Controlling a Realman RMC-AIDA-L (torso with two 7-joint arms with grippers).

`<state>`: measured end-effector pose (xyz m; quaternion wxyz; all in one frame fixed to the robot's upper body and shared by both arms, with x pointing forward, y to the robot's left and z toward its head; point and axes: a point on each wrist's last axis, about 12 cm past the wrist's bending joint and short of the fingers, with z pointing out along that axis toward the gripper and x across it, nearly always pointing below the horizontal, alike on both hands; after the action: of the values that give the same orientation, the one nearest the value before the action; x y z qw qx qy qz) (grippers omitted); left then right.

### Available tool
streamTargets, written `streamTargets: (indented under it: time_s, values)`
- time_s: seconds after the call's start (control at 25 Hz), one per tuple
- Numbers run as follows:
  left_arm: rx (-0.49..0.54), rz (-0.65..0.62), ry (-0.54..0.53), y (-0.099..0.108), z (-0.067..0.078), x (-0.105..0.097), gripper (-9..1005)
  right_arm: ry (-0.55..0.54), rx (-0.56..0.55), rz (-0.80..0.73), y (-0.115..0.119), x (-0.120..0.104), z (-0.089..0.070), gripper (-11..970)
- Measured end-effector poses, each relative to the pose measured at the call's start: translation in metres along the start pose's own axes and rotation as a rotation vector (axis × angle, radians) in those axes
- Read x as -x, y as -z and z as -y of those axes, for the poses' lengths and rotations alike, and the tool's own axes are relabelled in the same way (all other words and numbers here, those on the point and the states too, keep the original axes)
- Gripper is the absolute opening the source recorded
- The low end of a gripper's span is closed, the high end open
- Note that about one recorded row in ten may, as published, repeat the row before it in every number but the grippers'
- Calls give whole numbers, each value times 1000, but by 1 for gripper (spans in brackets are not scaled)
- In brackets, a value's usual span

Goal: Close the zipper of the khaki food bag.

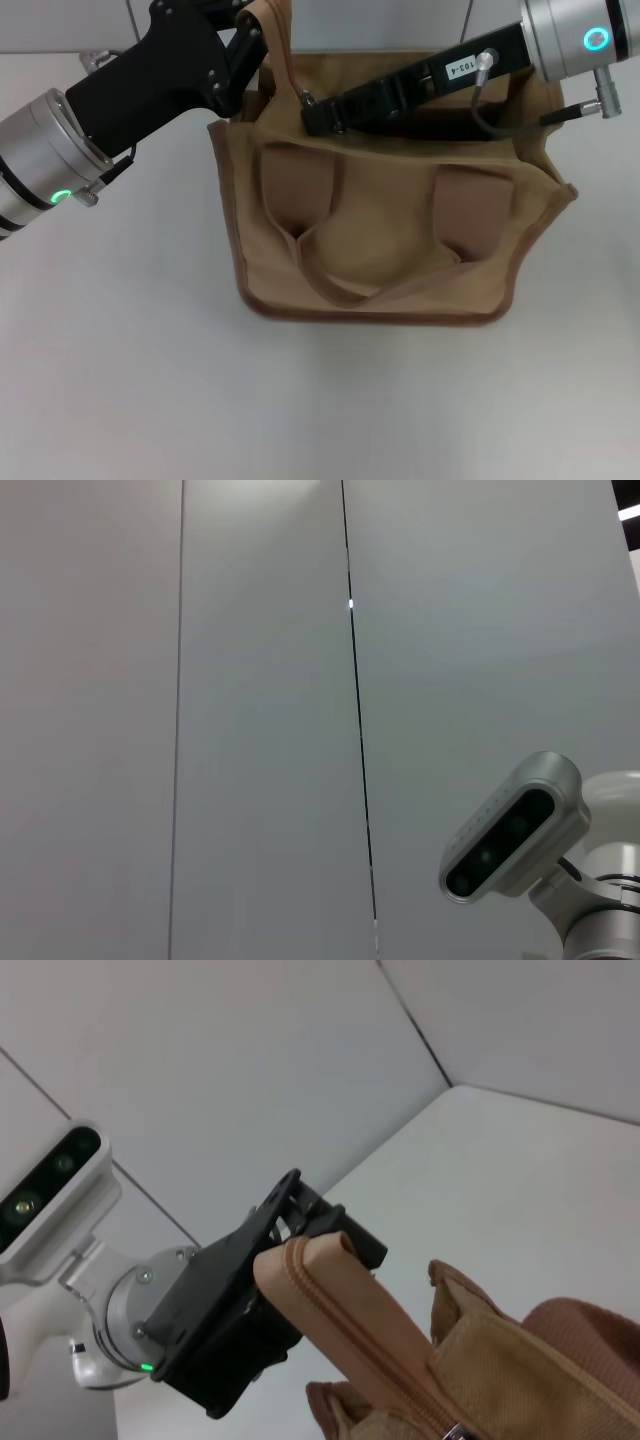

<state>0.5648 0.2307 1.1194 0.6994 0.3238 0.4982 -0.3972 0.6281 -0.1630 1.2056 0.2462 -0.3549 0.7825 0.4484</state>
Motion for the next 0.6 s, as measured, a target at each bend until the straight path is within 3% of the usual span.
streamTargets:
  time_s: [0.16, 0.4, 0.6]
  values:
    - [-1, 1, -2, 0, 0, 0, 21, 9, 0, 4, -1, 0, -2, 212]
    - [-2, 1, -2, 0, 0, 0, 21, 16, 4, 6, 1, 0, -4, 94]
    - [1, -1, -1, 0, 0, 0, 21, 20, 8, 2, 2, 0, -5, 93]
